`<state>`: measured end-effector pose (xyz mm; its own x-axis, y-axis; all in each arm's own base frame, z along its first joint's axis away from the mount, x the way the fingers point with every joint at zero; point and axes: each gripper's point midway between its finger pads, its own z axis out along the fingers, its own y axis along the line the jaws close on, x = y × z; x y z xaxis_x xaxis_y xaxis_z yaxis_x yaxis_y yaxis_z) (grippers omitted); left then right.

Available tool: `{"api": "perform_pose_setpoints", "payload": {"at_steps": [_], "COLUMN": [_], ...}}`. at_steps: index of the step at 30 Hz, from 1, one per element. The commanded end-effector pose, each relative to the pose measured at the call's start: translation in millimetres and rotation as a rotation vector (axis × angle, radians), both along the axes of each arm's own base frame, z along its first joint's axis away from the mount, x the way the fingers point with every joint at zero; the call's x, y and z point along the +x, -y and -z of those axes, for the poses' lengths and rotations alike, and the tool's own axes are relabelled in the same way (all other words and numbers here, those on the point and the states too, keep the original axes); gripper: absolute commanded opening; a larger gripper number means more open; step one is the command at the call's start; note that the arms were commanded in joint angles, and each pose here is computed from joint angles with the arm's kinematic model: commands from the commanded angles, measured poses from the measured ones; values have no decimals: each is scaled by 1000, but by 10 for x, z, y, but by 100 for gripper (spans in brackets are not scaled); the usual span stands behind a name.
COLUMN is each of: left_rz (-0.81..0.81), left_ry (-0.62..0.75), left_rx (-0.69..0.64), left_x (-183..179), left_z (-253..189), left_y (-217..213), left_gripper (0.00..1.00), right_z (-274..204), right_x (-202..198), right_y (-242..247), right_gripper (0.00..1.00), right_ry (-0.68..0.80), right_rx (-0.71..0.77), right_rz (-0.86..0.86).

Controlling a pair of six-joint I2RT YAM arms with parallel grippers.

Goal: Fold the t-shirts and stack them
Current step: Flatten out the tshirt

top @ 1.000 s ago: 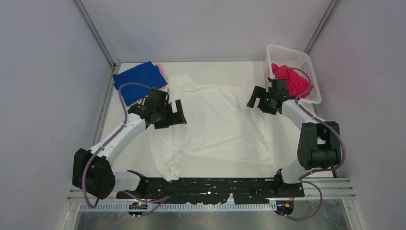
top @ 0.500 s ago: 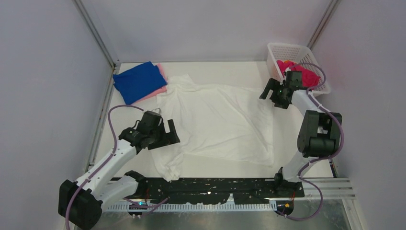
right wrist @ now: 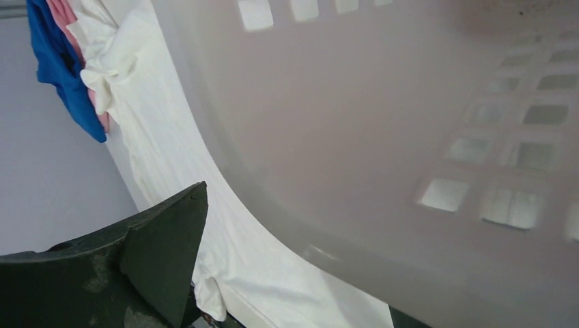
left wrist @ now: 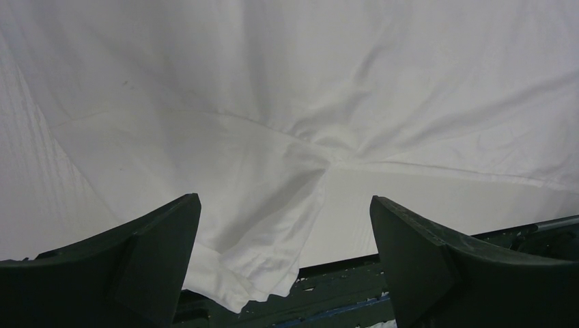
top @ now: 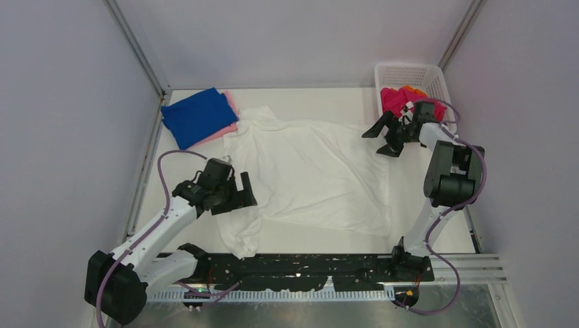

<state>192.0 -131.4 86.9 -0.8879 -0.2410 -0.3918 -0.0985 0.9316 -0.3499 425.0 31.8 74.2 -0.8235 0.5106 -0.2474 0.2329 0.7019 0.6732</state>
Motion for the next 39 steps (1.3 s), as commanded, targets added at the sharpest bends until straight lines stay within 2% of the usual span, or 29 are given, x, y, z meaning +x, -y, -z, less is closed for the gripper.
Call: {"api": "perform_pose_setpoints", "payload": {"at_steps": [1, 6, 12, 19, 25, 30, 39], "left_rz": [26, 44, 59, 75, 147, 207, 406], "left_ry": [14, 8, 8, -38, -128, -184, -210], "left_rx": [-21, -30, -20, -20, -39, -45, -174], "left_x": [31, 34, 8, -121, -394, -587, -971], "left_z": [-48, -48, -50, 103, 335, 398, 163], "left_y": [62, 95, 76, 59, 153, 264, 753], "left_gripper": [100, 100, 100, 100, 100, 100, 100], "right_z": [-390, -322, -200, -426, -426, -448, -579], "right_x": [179, -69, -274, -465, -848, -1063, -1167], "right_y": [84, 72, 191, 339, 472, 477, 478], "right_gripper": [96, 95, 95, 95, 95, 95, 95], "right_ry": [115, 65, 36, 134, 159, 194, 237], "right_rx": [77, 117, 56, -65, -209, -255, -285], "right_rz": [36, 11, 81, 169, 258, 284, 284]}}
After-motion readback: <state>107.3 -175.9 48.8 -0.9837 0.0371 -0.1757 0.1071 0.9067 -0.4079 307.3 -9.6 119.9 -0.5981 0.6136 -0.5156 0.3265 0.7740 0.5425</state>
